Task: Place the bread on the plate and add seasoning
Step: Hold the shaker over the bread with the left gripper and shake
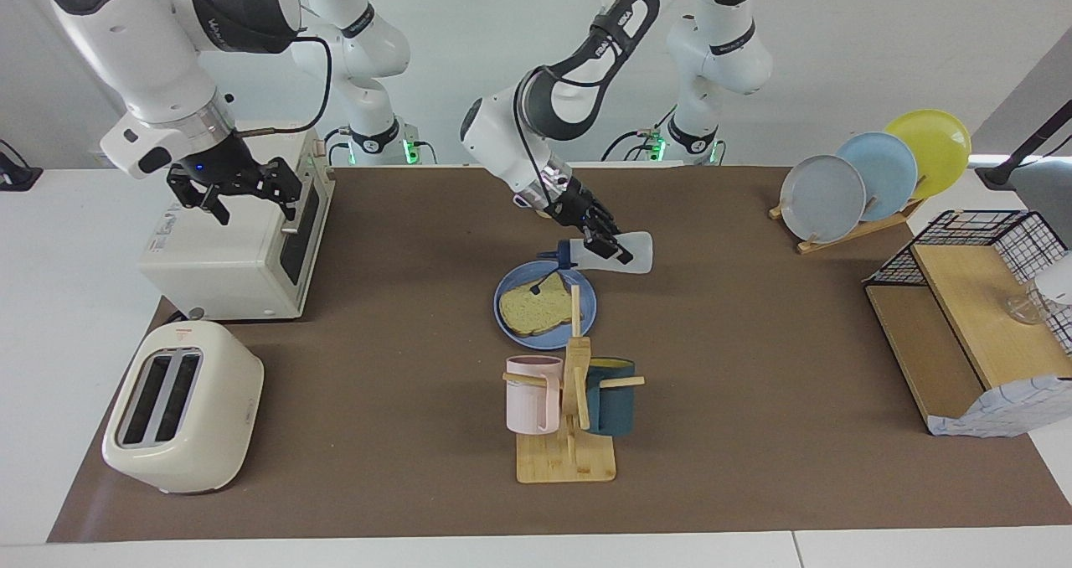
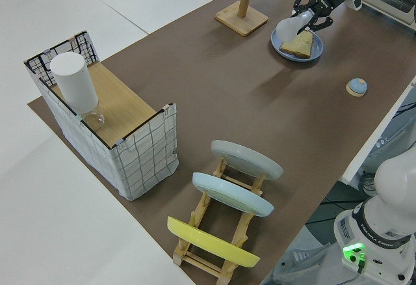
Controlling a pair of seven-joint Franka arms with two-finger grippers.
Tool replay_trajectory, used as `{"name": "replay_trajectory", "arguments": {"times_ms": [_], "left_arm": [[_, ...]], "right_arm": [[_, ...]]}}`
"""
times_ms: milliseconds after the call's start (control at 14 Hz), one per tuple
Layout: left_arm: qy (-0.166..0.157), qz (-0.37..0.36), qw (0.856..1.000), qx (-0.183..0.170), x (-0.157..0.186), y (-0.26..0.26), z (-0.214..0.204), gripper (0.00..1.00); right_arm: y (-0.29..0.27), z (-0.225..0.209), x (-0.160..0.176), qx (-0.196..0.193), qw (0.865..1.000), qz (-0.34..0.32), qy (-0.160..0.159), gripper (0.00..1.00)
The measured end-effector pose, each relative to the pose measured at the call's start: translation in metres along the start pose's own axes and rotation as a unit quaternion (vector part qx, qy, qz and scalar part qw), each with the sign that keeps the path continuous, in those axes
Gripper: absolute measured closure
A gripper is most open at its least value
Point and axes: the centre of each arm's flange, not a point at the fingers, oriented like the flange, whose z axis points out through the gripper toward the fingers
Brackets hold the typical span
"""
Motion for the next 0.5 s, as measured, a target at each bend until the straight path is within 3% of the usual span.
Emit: {"name": "replay_trajectory", "arguments": {"times_ms": [499], "left_arm": [[-0.064, 0.007, 0.997, 0.044, -0.0002, 0.0024, -0.0001, 0.53]], "right_arm": [[0.0057, -0.0007, -0.0081, -0.001, 1.0, 0.006, 0.012, 0.0]]}}
